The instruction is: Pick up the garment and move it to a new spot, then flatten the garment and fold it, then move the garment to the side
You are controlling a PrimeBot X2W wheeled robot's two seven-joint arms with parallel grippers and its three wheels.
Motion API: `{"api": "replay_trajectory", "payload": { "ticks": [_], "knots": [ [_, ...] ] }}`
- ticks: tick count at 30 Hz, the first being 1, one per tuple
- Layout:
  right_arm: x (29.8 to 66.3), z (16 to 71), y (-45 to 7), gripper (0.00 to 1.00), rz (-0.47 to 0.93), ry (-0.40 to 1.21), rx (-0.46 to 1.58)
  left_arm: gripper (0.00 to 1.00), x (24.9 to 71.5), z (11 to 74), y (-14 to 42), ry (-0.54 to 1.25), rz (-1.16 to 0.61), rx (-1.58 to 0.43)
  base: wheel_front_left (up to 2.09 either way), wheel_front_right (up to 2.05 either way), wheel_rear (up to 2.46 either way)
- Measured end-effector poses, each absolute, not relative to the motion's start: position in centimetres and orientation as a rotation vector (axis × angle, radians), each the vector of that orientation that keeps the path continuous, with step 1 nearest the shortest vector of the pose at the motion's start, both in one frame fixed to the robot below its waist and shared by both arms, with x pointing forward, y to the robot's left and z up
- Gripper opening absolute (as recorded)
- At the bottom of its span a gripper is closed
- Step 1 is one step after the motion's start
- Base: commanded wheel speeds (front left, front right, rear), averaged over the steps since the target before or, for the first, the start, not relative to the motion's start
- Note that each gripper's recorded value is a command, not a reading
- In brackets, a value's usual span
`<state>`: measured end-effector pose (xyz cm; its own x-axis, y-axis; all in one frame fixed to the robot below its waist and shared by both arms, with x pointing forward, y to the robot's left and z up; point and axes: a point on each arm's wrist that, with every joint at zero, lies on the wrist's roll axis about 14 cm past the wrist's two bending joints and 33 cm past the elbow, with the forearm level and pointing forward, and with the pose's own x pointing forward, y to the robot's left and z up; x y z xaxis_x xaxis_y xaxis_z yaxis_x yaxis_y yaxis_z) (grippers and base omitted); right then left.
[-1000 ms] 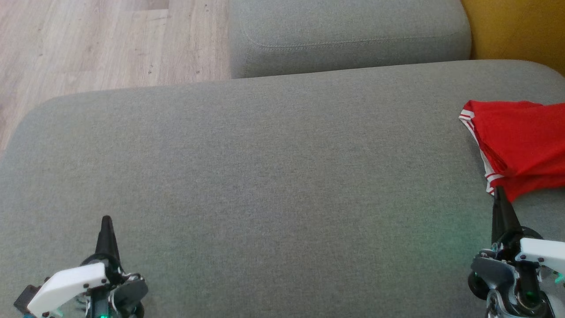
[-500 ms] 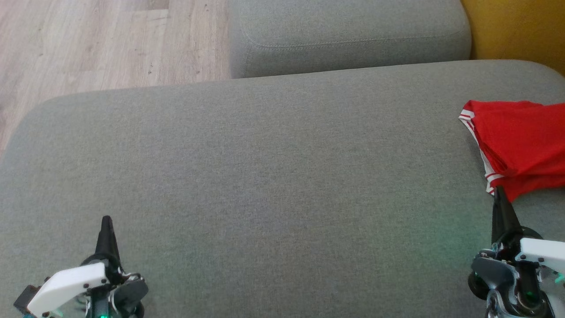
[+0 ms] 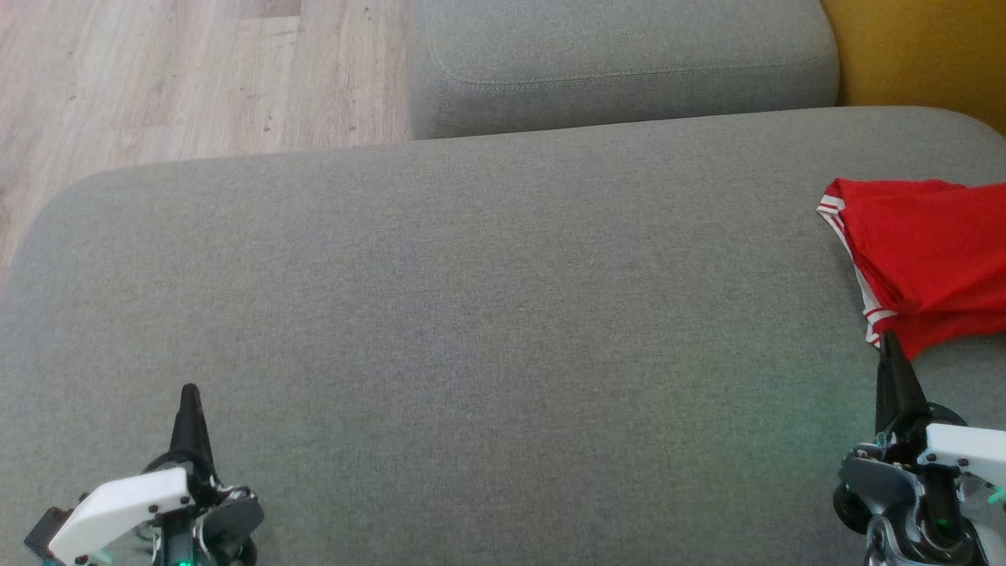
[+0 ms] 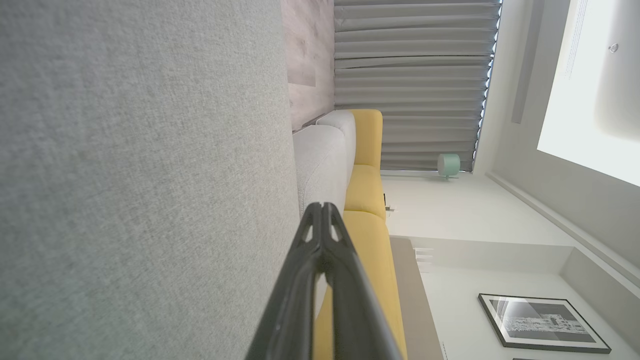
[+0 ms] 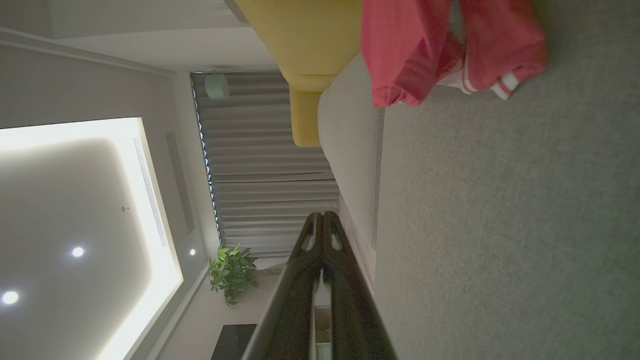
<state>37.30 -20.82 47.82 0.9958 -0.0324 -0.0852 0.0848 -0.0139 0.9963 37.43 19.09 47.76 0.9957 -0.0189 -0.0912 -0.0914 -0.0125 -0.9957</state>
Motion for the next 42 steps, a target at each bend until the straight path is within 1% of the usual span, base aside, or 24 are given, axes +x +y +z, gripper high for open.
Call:
{"api": "replay_trajectory", "payload": {
  "ticks": [42],
  "knots": [
    [37.30,47.82,-20.82,0.00,-0.093,0.041,1.582,0.00,37.43,47.76,19.09,0.086,0.058,-1.583,0.00,0.00,0.00]
  ]
}}
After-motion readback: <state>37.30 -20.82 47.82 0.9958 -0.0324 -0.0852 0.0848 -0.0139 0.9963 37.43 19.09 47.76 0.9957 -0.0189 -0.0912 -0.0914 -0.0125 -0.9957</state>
